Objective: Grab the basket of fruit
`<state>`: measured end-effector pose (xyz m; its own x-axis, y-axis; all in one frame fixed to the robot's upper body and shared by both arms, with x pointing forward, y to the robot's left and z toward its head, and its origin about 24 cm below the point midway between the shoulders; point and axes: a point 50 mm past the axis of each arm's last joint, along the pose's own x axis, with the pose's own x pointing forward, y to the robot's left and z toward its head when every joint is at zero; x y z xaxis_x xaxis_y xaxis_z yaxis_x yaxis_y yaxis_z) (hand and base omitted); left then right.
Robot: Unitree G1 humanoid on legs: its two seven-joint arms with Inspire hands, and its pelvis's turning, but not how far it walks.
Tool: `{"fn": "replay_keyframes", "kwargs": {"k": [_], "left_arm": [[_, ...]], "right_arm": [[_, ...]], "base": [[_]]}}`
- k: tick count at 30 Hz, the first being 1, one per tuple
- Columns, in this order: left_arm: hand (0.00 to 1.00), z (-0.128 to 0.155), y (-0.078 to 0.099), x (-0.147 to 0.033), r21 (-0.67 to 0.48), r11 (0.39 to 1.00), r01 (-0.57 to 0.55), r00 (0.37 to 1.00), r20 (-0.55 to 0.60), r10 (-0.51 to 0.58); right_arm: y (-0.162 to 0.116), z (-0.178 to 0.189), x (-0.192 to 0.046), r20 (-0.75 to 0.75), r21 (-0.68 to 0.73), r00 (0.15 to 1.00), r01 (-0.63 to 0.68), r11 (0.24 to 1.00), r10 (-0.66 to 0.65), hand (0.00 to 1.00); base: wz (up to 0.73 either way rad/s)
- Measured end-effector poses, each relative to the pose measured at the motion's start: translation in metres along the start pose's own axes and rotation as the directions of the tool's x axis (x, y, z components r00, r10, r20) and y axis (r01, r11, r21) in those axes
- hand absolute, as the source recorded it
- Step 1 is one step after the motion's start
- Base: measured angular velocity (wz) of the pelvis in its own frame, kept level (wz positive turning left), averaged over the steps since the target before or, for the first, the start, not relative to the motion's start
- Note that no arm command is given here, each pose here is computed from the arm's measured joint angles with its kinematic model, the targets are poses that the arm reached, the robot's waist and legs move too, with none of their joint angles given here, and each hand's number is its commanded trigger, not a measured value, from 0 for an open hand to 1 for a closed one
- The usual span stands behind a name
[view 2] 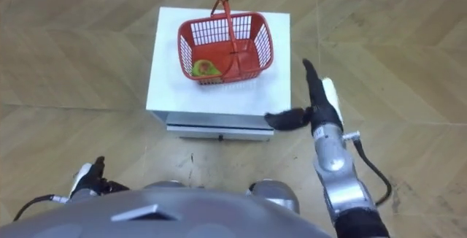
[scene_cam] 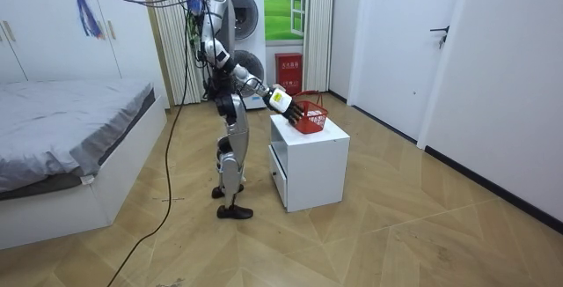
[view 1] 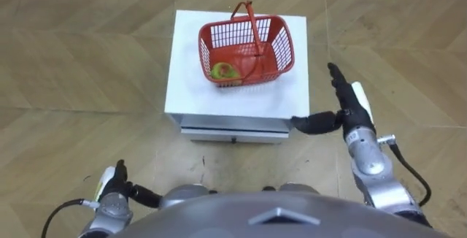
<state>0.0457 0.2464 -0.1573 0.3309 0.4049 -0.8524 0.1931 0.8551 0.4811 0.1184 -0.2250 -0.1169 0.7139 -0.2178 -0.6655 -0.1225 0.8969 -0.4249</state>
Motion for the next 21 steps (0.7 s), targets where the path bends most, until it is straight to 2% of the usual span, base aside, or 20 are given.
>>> {"fn": "replay_keyframes", "kwargs": {"k": [2, 6, 9, 11, 17, 21], "left_arm": [[0.0, -0.008, 0.0, -0.001, -0.002, 1.0, -0.002, 1.0, -0.028, 0.002], [0.0, -0.016, 0.0, -0.003, 0.071, 0.997, -0.006, 0.998, -0.057, 0.01], [0.0, -0.026, 0.0, -0.004, 0.091, 0.996, -0.015, 0.993, -0.112, 0.025], [0.0, -0.03, -0.007, -0.007, 0.106, 0.994, 0.003, 0.989, -0.148, 0.012], [0.0, -0.039, -0.017, -0.011, 0.1, 0.993, 0.067, 0.975, -0.217, -0.044], [0.0, -0.04, -0.018, -0.011, 0.091, 0.992, 0.093, 0.971, -0.227, -0.07]], "right_arm": [[0.0, -0.034, -0.006, -0.152, 0.004, 0.988, 0.003, 1.0, -0.003, 0.0], [0.003, -0.067, -0.017, -0.304, 0.01, 0.953, 0.009, 1.0, -0.005, 0.0], [0.008, -0.09, -0.026, -0.432, -0.02, 0.902, -0.016, 1.0, 0.005, 0.0], [0.011, -0.106, -0.035, -0.528, -0.061, 0.849, -0.067, 0.996, 0.025, 0.0], [0.027, -0.129, -0.057, -0.689, -0.019, 0.706, -0.241, 0.97, 0.162, 0.0], [0.028, -0.132, -0.059, -0.732, 0.01, 0.65, -0.289, 0.957, 0.204, 0.0]], "base": [[-0.04], [0.0], [0.0], [0.02], [0.08], [0.01]]}}
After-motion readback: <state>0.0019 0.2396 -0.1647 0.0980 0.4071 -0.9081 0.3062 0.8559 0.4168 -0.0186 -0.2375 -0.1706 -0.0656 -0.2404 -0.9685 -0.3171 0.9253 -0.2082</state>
